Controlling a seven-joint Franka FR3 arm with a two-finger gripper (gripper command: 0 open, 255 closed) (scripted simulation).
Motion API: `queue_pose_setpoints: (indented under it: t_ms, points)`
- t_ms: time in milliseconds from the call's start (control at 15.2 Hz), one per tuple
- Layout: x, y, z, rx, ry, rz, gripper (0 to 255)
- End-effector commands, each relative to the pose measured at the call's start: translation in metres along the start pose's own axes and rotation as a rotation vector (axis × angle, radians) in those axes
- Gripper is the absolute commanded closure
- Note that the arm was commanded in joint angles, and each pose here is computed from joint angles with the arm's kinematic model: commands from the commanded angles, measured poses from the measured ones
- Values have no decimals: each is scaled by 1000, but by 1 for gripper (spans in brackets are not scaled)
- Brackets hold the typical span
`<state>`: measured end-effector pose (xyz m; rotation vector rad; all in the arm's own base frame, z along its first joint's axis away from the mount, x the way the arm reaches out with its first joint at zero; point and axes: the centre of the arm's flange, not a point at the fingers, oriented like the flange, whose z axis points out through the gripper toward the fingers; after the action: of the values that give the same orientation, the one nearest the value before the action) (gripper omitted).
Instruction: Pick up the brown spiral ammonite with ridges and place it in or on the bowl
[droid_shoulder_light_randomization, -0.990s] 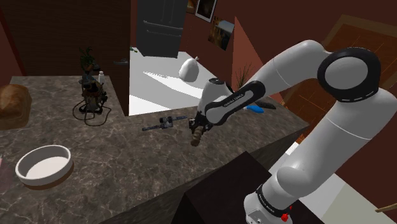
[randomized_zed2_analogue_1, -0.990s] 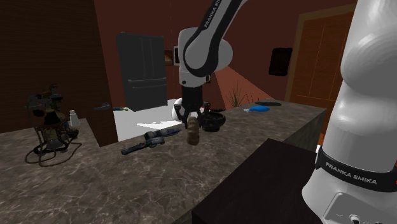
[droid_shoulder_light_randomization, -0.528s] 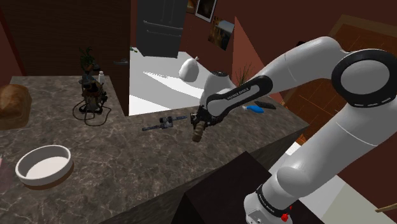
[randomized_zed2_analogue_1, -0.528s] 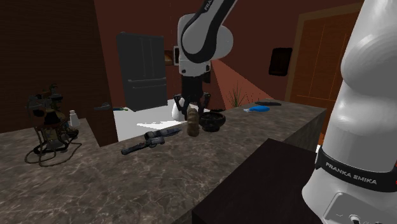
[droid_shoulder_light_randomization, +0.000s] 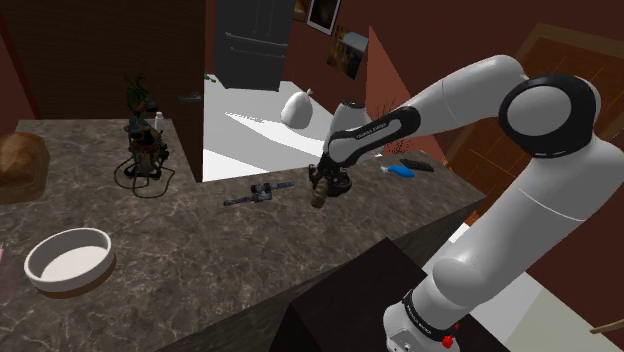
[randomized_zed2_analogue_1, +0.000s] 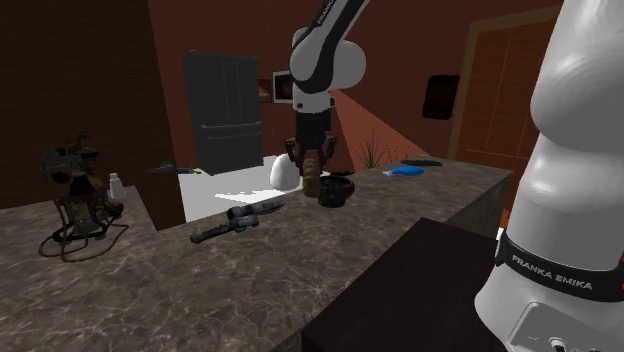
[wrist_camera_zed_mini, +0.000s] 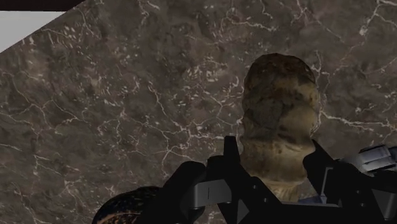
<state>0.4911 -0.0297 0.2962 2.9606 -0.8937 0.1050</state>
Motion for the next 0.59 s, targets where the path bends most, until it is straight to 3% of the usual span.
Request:
queue_pose_setpoints:
  t_ms: [0,528]
  points:
    - [20,14,-1,0,0,-1,255]
    - [112,66,2,0,0,-1,255]
